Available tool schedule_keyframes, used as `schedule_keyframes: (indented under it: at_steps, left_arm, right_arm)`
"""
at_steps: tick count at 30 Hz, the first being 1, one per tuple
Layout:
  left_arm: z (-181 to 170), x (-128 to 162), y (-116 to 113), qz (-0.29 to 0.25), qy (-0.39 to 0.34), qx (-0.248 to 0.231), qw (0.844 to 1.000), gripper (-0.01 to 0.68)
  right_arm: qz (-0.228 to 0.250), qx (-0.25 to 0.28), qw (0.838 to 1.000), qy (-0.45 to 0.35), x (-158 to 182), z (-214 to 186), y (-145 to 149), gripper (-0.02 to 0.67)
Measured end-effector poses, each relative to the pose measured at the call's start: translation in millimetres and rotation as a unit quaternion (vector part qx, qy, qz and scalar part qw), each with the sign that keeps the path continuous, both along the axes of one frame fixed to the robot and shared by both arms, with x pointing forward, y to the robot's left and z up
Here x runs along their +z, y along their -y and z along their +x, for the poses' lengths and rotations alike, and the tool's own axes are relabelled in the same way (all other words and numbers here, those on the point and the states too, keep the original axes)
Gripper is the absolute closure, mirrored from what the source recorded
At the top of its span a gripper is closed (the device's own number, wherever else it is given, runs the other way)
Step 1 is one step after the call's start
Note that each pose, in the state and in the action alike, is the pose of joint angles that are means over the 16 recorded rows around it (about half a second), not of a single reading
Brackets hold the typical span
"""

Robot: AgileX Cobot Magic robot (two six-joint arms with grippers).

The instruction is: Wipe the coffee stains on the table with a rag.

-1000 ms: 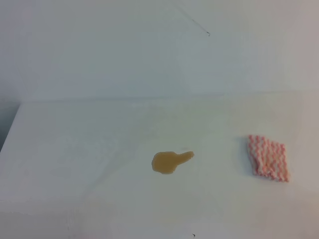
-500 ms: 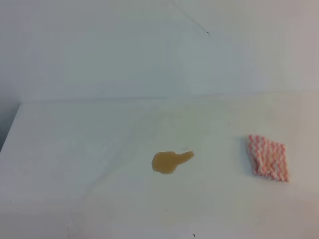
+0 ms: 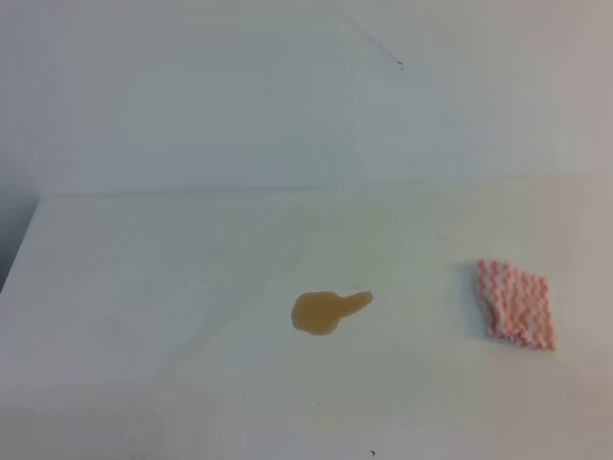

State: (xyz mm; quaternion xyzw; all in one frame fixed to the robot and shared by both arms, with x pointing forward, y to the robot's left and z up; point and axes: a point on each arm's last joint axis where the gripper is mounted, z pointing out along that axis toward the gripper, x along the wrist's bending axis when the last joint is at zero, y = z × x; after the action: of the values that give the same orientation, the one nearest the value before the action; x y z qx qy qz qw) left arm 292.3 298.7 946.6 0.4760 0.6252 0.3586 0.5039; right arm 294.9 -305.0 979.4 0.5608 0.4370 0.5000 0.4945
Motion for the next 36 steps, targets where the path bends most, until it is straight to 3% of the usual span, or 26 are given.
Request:
schedule_keyframes:
  at_steps: [6,13,22,29,36]
  left_arm:
    - [0,0,0,0.000,0.000,0.000,1.000,0.672]
    - [0,0,0,0.000,0.000,0.000,1.000,0.672]
    - [0,0,0,0.000,0.000,0.000,1.000,0.672]
    - [0,0,0,0.000,0.000,0.000,1.000,0.672]
    - [0,0,0,0.000,0.000,0.000,1.000,0.672]
  right_arm:
    - [0.046,-0.004,0.995,0.084,14,-1,1,0.653]
    - [0.088,-0.011,0.976,0.198,36,-7,5,0.653]
    - [0.065,-0.002,0.954,0.293,82,-21,3,0.652]
    - [0.047,0.005,0.966,0.253,107,-16,1,0.652]
    - [0.085,0.003,0.992,0.092,107,19,3,0.652]
